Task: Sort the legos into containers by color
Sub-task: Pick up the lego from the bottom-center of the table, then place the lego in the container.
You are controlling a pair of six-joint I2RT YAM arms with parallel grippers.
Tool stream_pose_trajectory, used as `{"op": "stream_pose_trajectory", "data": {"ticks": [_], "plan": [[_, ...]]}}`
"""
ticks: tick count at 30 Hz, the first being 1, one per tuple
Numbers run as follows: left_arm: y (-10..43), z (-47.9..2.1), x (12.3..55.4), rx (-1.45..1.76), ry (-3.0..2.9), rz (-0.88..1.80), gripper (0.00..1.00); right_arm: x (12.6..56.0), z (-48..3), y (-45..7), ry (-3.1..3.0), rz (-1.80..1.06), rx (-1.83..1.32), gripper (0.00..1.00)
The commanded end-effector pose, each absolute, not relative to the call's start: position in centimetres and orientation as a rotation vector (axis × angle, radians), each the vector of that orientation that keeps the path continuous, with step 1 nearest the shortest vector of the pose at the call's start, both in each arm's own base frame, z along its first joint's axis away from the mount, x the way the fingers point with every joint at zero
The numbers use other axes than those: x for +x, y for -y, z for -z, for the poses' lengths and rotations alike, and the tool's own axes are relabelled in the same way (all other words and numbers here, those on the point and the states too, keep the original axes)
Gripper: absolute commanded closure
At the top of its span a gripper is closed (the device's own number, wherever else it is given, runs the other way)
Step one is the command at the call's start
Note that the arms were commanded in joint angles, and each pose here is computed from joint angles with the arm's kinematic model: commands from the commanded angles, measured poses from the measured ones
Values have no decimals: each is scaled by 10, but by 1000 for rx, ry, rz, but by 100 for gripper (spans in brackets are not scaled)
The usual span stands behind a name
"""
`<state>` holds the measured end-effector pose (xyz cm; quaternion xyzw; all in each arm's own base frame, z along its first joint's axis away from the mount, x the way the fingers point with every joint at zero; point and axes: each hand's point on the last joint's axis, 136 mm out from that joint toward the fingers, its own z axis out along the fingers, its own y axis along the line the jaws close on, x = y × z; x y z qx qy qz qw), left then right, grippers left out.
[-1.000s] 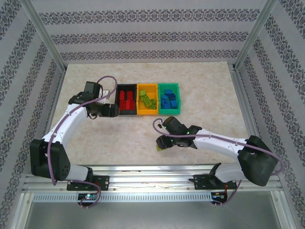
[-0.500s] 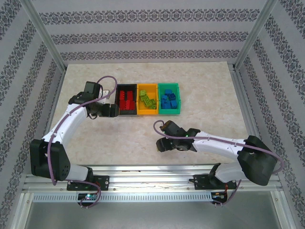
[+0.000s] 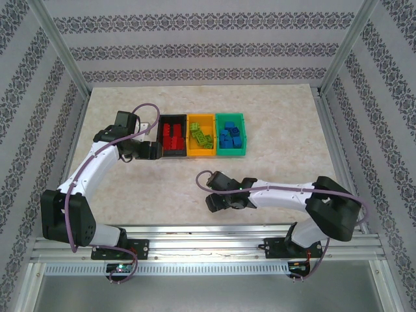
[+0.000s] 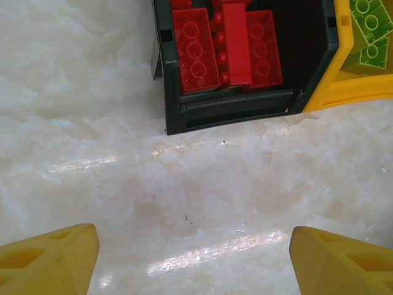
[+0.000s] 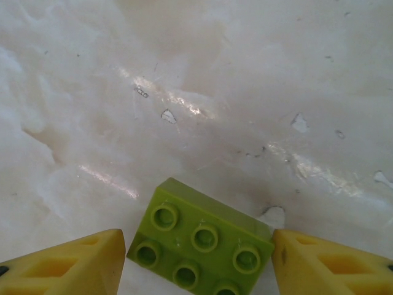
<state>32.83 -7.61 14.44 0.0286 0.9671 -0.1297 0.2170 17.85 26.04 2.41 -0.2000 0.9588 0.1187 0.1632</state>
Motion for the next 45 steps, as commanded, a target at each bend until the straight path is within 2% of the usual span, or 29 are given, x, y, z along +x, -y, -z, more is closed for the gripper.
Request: {"op": "stream_pose_trajectory", "data": {"ticks": [1,7,11,15,22,28,34,42,45], "plan": [[83,-154,322,126,-2674,377,19,182,-21,-263,-2735,-291,-555,35],[82,-155,322,128,-2666,371,18,177,-15,-269,-2743,-287,-574,38],[82,-154,321,127,-2674,372,18,178,-15,-269,-2736,-283,-579,47],[83,-155,321,129,-2669,375,18,187,-30,-271,-2674,-276,-589,55],[82,-153,321,129,-2675,370,18,217,-67,-281,-2559,-324,-585,57],[83,-152,321,128,-2677,372,18,266,-113,-294,-2443,-415,-535,57],[82,-148,322,127,-2693,368,18,335,-154,-306,-2355,-516,-455,57],[80,-147,322,127,-2696,345,18,431,-156,-312,-2333,-524,-371,55],[80,-146,322,127,-2702,349,18,461,-152,-313,-2344,-494,-358,48]]}}
